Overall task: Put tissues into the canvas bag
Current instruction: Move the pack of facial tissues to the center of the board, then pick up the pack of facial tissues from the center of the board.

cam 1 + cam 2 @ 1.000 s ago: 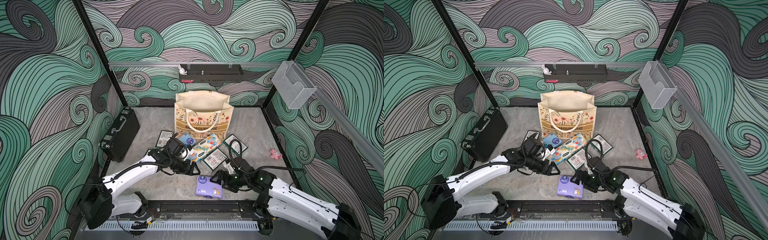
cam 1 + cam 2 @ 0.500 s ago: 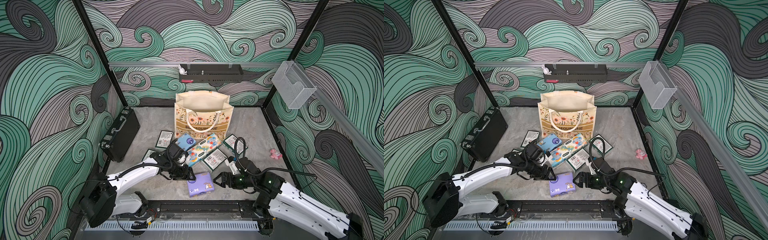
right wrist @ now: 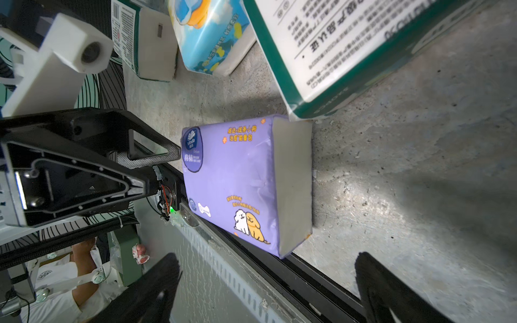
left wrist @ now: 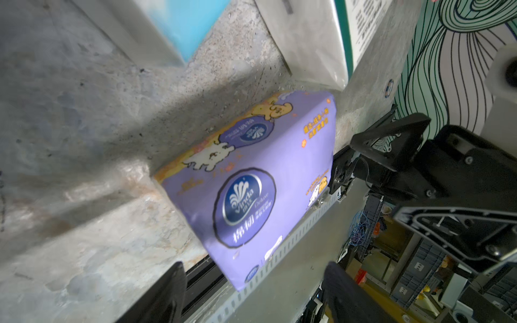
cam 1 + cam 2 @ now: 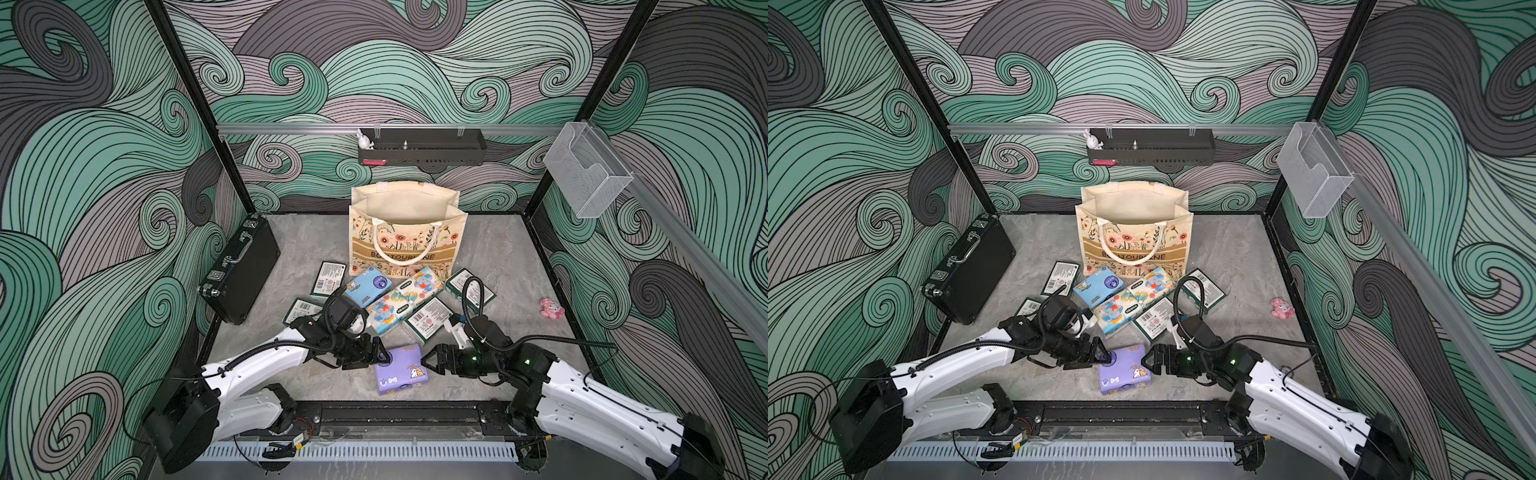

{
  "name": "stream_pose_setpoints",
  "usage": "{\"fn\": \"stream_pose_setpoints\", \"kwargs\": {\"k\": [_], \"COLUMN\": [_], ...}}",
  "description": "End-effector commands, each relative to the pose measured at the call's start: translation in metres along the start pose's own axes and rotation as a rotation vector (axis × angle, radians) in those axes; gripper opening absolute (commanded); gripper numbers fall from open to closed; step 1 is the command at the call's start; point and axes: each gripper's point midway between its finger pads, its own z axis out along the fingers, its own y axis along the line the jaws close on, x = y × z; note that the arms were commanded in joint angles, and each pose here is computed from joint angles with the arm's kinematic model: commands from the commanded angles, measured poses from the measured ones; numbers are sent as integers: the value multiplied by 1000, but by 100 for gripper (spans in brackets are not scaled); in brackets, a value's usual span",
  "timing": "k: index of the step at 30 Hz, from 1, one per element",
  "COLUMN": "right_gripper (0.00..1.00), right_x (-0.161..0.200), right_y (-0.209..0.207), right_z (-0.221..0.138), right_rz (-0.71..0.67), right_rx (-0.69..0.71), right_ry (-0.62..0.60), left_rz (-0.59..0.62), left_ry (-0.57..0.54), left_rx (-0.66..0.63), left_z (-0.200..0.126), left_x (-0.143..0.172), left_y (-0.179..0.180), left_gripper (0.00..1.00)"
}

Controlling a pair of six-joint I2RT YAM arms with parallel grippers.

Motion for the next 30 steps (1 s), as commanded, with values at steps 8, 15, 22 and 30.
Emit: {"fn": "stream_pose_setpoints", "kwargs": {"k": [8, 15, 22, 30], "right_gripper": [99, 99, 99, 99], "right_x": [-18, -13, -4, 2], "right_y": [-8, -14, -16, -23], "right_z": [7, 7, 11, 32], "right_rz": [-1, 5, 37, 135], "right_rx": [21, 23, -49, -162], "right_ry": [-92, -88, -85, -95], "left_rz": [72, 87, 93, 78], "left_ry": [-69, -55, -10, -19], "left_rx": [5, -18, -81, -51], "left_z": [8, 3, 0, 5], "left_x": [-62, -61, -30, -28], "left_y": [-38, -38, -6, -4], "left_gripper": [82, 80, 68, 51]}}
